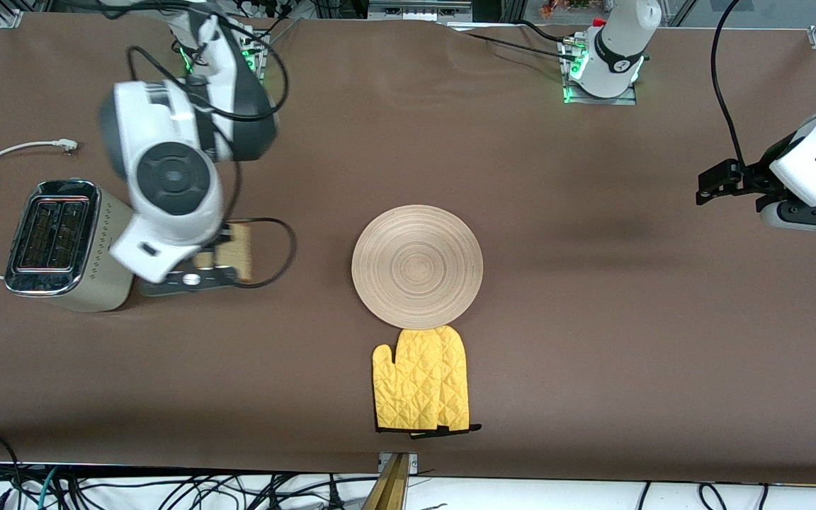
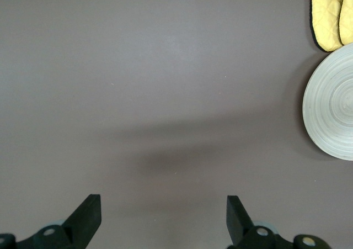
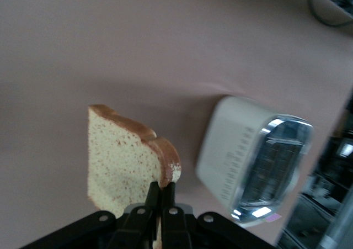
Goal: Move plate and put bread in toaster
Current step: 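Lift the bread with the right gripper and carry it to the toaster, then lower the bread into the toaster slot with the right gripper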
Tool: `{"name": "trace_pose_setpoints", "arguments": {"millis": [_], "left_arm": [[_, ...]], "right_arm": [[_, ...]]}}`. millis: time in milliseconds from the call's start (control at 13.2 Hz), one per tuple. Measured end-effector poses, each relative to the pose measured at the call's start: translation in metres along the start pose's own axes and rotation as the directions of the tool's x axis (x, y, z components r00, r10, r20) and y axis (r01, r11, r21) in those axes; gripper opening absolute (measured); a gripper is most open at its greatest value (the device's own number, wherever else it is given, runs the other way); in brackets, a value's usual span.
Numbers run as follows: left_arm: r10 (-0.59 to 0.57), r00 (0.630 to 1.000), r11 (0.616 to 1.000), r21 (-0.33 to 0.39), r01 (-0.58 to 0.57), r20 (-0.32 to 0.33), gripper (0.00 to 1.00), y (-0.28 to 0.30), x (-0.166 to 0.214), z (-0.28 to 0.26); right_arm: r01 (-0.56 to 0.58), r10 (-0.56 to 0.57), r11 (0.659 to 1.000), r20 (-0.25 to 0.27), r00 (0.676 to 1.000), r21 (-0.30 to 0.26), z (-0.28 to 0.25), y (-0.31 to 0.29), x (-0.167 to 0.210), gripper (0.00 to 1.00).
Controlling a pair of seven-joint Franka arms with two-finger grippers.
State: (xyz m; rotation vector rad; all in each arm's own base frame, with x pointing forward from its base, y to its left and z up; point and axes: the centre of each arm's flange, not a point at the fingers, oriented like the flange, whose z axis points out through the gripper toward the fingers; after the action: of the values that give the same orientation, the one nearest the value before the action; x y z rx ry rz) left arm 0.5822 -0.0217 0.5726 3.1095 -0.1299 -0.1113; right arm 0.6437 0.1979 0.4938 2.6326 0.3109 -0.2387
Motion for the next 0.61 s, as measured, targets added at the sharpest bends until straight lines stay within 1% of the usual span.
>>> {"name": "trace_pose_setpoints", "arguments": {"millis": [76, 152, 380, 608], "left_arm": [[0.0, 1.0, 1.0, 0.0, 0.0, 0.0, 1.0, 0.0, 0.0, 0.0], [0.0, 1.0, 1.0, 0.0, 0.0, 0.0, 1.0, 0.0, 0.0, 0.0], [0.0, 1.0, 1.0, 0.0, 0.0, 0.002, 1.0, 0.0, 0.001, 0.001], [0.0, 1.0, 1.0, 0.0, 0.0, 0.003, 1.0, 0.0, 0.001, 0.002]], "right_arm": [[-0.003, 0.004, 0.999, 0.034, 0.999, -0.038, 0.005, 0.027, -0.005, 0.04], [-0.016, 0.02, 0.998, 0.063, 0.998, -0.064, 0.012, 0.054, -0.009, 0.04], [-0.073, 0.091, 0.991, 0.162, 0.983, -0.114, 0.059, 0.147, -0.021, 0.04], [-0.104, 0.131, 0.985, 0.206, 0.97, -0.135, 0.118, 0.214, -0.027, 0.04]]}}
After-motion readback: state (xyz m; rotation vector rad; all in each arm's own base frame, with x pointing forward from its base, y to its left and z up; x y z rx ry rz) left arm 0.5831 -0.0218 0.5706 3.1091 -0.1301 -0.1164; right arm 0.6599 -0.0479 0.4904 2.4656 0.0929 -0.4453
